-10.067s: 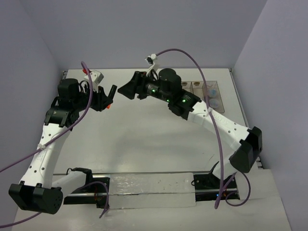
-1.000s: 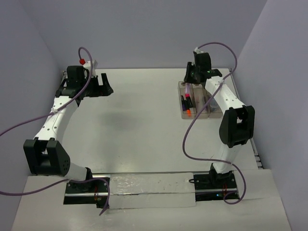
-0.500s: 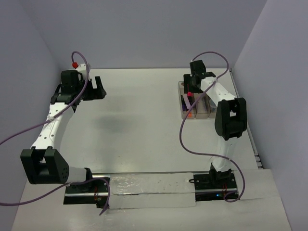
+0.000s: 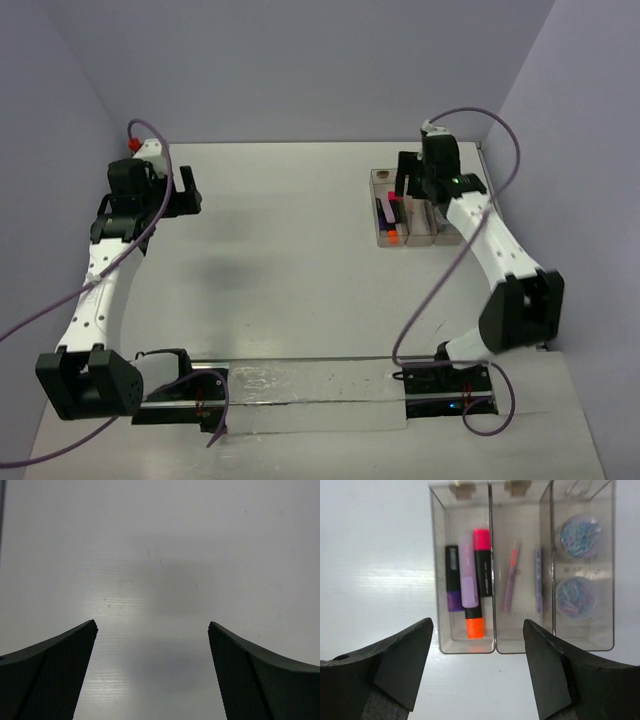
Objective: Sort the stationery into containers
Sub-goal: Reset both arms
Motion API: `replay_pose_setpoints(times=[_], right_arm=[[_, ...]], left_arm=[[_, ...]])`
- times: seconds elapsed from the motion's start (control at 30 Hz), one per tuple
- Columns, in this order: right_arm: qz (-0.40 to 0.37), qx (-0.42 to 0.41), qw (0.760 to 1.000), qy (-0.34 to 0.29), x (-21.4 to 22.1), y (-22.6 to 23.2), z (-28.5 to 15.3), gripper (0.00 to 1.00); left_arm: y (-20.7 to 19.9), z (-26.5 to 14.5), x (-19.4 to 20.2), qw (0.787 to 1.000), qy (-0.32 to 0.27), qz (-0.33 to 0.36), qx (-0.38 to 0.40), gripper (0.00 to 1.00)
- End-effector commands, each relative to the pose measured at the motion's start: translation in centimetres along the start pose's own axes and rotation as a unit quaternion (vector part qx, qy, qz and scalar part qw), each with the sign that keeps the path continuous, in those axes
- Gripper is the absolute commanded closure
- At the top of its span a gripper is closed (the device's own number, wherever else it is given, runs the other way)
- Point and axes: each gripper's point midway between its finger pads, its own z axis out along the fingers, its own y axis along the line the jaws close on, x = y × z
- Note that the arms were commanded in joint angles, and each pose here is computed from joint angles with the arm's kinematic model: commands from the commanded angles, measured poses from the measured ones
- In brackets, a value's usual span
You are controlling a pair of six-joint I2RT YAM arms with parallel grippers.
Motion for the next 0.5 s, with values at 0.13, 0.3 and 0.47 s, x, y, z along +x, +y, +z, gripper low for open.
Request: replay_pose_setpoints(times=[0.13, 0.3, 0.47], right_arm=[[0.129, 0.051, 0.971, -0.195, -1.1, -5.2, -10.8, 0.04], [0.197, 0.142, 0.94, -0.241, 2.9, -10.2, -14.0, 0.0], [0.226, 0.13, 0.934, -0.245, 6.9, -10.3, -14.5, 0.0]], left_arm=[[3.8, -4.6, 0.7, 0.995, -0.059, 0.014, -0.077, 0.01], [5.1, -6.8, 2.8, 0.99, -0.09, 0.011, -0.108, 0.01], [6.2, -8.7, 4.3, 0.981, -0.145, -0.001, -0.126, 0.01]])
